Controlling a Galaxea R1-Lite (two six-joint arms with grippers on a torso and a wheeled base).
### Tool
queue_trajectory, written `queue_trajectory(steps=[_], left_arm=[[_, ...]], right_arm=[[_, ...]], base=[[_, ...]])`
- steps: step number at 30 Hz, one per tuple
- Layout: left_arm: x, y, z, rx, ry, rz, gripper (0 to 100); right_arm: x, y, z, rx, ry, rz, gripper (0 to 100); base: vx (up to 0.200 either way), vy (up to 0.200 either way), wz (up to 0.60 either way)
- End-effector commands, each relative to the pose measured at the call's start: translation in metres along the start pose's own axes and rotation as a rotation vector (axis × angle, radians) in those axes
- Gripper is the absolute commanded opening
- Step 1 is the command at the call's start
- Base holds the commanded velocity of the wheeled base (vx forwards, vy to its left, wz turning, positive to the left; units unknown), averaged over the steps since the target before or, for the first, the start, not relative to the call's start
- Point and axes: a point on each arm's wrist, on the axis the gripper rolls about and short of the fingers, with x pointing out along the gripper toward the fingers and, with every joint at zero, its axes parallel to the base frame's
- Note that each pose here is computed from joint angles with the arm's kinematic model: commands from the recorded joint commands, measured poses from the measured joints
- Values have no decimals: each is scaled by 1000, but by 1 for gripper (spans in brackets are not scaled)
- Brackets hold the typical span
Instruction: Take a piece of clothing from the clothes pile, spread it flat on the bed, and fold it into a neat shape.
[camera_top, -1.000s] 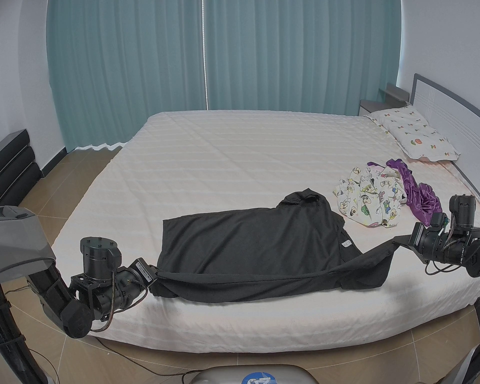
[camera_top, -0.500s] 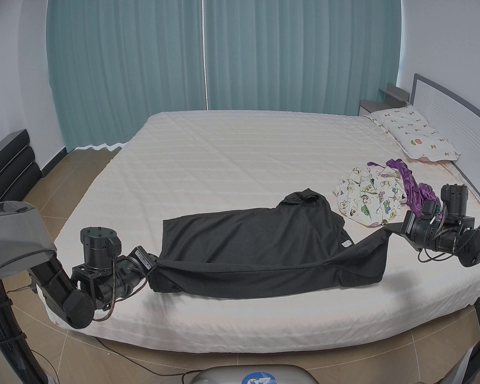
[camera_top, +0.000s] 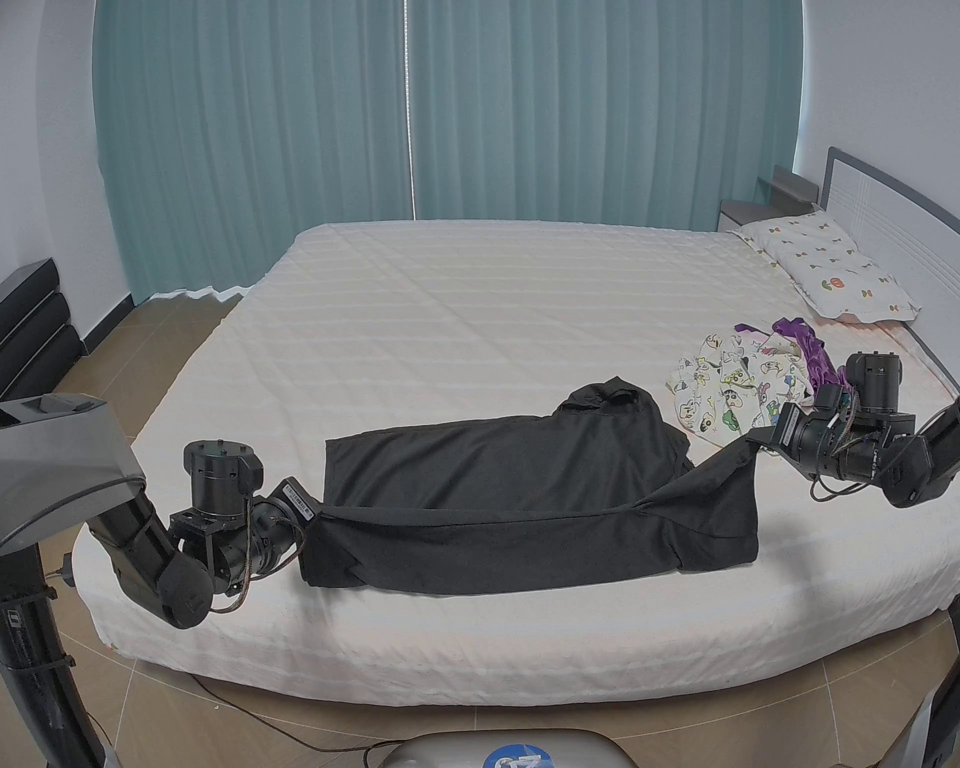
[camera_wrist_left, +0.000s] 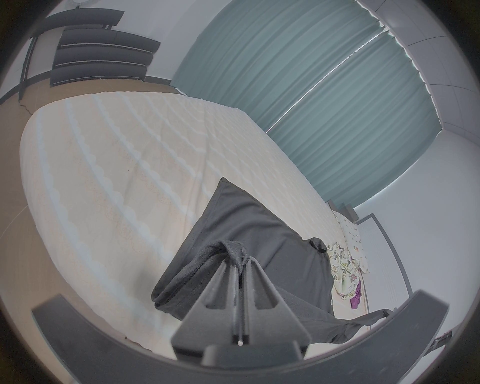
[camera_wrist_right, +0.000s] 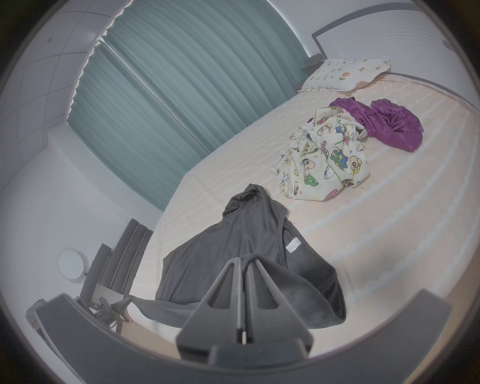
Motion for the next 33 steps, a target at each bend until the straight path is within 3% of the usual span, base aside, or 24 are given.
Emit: queue_trajectory(steps=[1, 14, 25, 26, 33], left_arm=[[20, 8, -6, 0, 23, 34, 0], [64, 11, -5, -9, 67, 99, 0], [76, 17, -5, -18, 61, 111, 0], [76, 17, -5, -18, 61, 111, 100], [65, 19, 5, -46, 39, 117, 100]], right_arm=[[18, -7, -4, 7, 25, -12, 0], [46, -7, -13, 0, 56, 3, 0], [50, -9, -13, 2, 58, 4, 0], [49, -9, -13, 2, 58, 4, 0], [43, -6, -18, 4, 79, 0, 0]], base=[[0, 0, 0], [0, 0, 0], [0, 0, 0], [0, 0, 0], [0, 0, 0]])
